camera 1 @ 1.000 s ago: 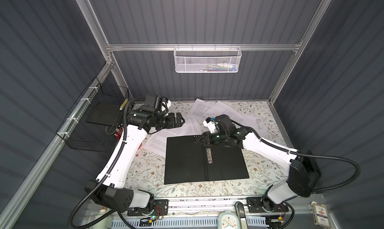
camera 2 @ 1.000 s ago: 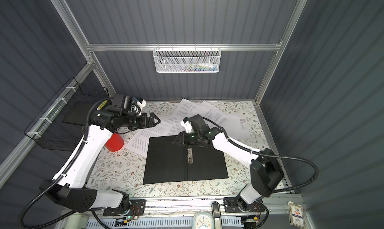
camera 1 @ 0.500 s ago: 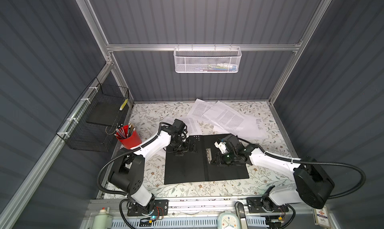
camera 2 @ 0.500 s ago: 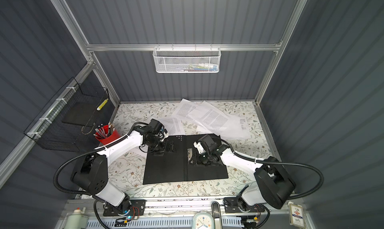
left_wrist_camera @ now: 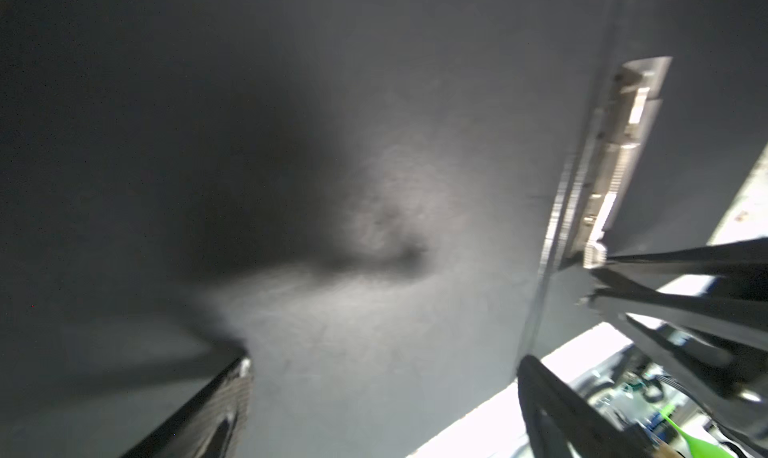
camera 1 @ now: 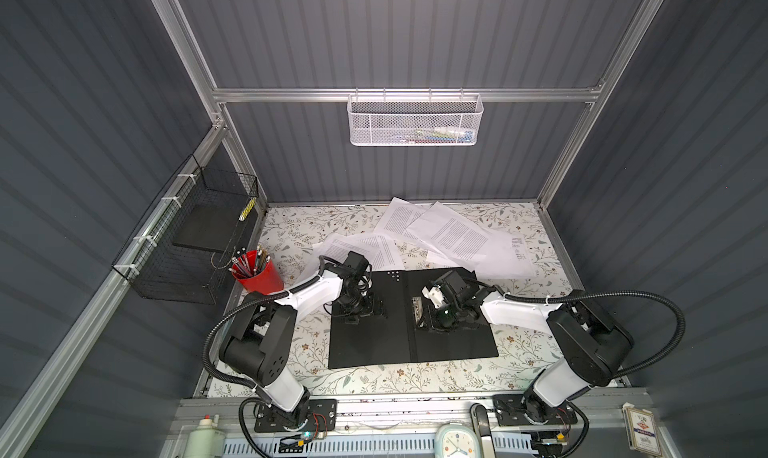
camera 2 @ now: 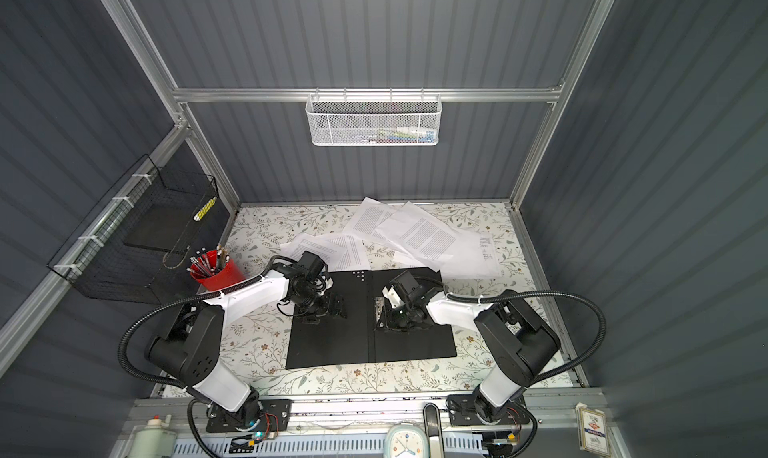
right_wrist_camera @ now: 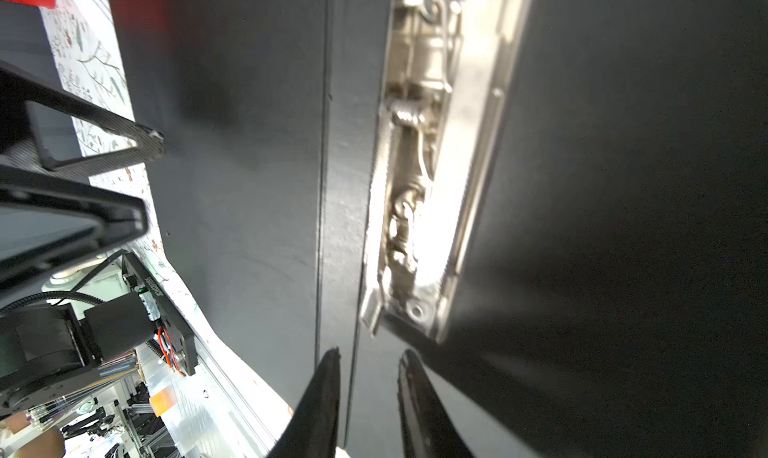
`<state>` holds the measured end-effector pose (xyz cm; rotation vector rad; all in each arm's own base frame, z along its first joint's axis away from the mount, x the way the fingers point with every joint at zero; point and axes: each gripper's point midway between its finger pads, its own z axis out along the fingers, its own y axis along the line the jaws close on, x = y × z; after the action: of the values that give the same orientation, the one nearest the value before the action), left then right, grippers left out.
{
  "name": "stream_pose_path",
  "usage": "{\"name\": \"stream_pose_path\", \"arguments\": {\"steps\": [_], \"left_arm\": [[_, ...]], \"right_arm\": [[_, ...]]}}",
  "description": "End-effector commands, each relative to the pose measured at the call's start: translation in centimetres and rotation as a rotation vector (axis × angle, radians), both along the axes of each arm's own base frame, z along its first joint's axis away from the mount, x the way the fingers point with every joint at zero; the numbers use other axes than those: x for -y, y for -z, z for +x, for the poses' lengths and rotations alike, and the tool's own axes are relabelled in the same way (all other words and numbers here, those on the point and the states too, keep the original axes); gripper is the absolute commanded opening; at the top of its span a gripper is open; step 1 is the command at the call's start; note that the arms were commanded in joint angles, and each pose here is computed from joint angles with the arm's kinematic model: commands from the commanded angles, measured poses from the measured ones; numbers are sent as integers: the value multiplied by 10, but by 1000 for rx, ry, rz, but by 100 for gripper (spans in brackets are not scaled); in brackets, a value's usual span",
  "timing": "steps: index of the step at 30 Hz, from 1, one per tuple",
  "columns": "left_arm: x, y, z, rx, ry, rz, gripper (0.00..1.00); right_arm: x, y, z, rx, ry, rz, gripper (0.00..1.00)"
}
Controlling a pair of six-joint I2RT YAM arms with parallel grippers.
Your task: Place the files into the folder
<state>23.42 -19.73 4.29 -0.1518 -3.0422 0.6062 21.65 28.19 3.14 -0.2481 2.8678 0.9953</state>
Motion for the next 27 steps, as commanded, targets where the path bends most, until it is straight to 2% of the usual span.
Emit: {"name": "stream_pose_path", "arguments": {"steps": [1, 5, 14, 21, 27], "left_arm": [[-14, 15, -7, -28, -17, 75, 100], [-24, 26, -14, -46, -23, 117, 100], [-28, 35, -19, -65, -35, 132, 100], [-28, 35, -19, -70, -36, 135, 100], [-27, 34, -16, -65, -52, 136, 100]], "right_arm": [[-9, -7, 9, 23, -9, 26, 27], [-8, -5, 13, 8, 7, 45, 26], [-9, 2, 17, -15, 15, 41, 22], [-9, 6, 18, -31, 21, 46, 14], [-4, 13, 14, -58, 42, 35, 0]]}}
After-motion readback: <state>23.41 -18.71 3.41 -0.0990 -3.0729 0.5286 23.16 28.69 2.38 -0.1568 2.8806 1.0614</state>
